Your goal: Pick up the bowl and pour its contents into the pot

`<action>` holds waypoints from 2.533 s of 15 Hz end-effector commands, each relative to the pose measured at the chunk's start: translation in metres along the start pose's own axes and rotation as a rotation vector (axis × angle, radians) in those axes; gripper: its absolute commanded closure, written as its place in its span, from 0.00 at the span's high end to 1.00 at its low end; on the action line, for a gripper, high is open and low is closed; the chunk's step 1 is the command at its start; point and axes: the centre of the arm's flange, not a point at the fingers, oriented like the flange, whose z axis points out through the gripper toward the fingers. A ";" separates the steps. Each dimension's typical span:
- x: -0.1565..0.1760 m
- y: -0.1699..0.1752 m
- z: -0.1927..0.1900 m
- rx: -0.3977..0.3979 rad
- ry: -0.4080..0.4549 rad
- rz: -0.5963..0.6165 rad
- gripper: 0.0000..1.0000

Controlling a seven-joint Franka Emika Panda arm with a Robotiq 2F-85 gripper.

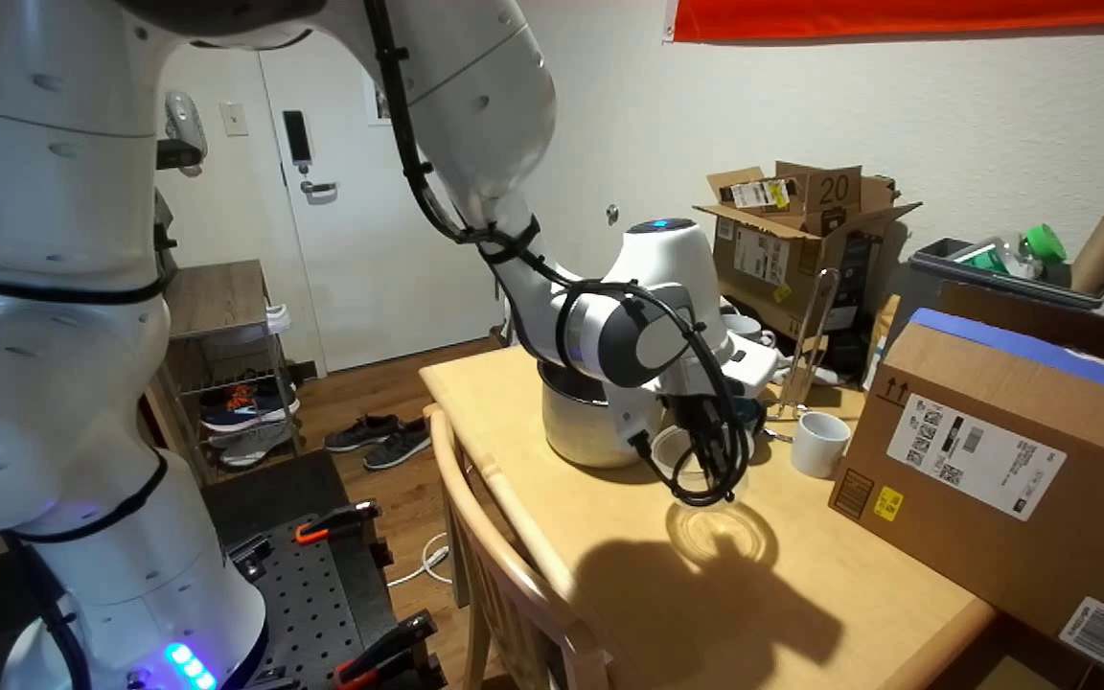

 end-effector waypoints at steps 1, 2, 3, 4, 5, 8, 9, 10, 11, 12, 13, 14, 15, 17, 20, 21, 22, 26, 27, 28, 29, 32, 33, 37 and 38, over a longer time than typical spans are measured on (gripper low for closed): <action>0.010 0.009 0.004 0.057 -0.022 0.004 0.03; 0.010 0.010 0.007 0.073 -0.033 0.009 0.03; 0.008 0.010 0.012 0.081 -0.043 0.013 0.03; 0.008 0.012 0.015 0.085 -0.052 0.018 0.03; 0.010 0.014 0.018 0.087 -0.062 0.025 0.03; 0.009 0.019 0.026 0.091 -0.078 0.044 0.03; 0.011 0.019 0.029 0.088 -0.085 0.053 0.03; 0.015 0.021 0.032 0.084 -0.095 0.061 0.03; 0.014 0.021 0.035 0.084 -0.101 0.064 0.03; 0.016 0.022 0.038 0.084 -0.103 0.070 0.03; 0.018 0.022 0.039 0.083 -0.106 0.076 0.03; 0.020 0.022 0.043 0.085 -0.113 0.080 0.03; 0.021 0.022 0.047 0.091 -0.120 0.084 0.03; 0.025 0.019 0.054 0.099 -0.140 0.093 0.03; 0.029 0.018 0.062 0.105 -0.161 0.105 0.03; 0.030 0.018 0.065 0.106 -0.169 0.106 0.03; 0.031 0.018 0.067 0.107 -0.174 0.109 0.03; 0.035 0.019 0.074 0.103 -0.194 0.121 0.04; 0.036 0.020 0.075 0.100 -0.198 0.122 0.04; 0.037 0.020 0.076 0.095 -0.202 0.119 0.05; 0.037 0.020 0.077 0.094 -0.204 0.118 0.16; 0.039 0.021 0.078 0.089 -0.213 0.119 0.42; 0.040 0.022 0.077 0.087 -0.215 0.120 0.50; 0.038 0.030 0.068 0.073 -0.207 0.131 0.79; 0.036 0.033 0.063 0.068 -0.199 0.134 0.87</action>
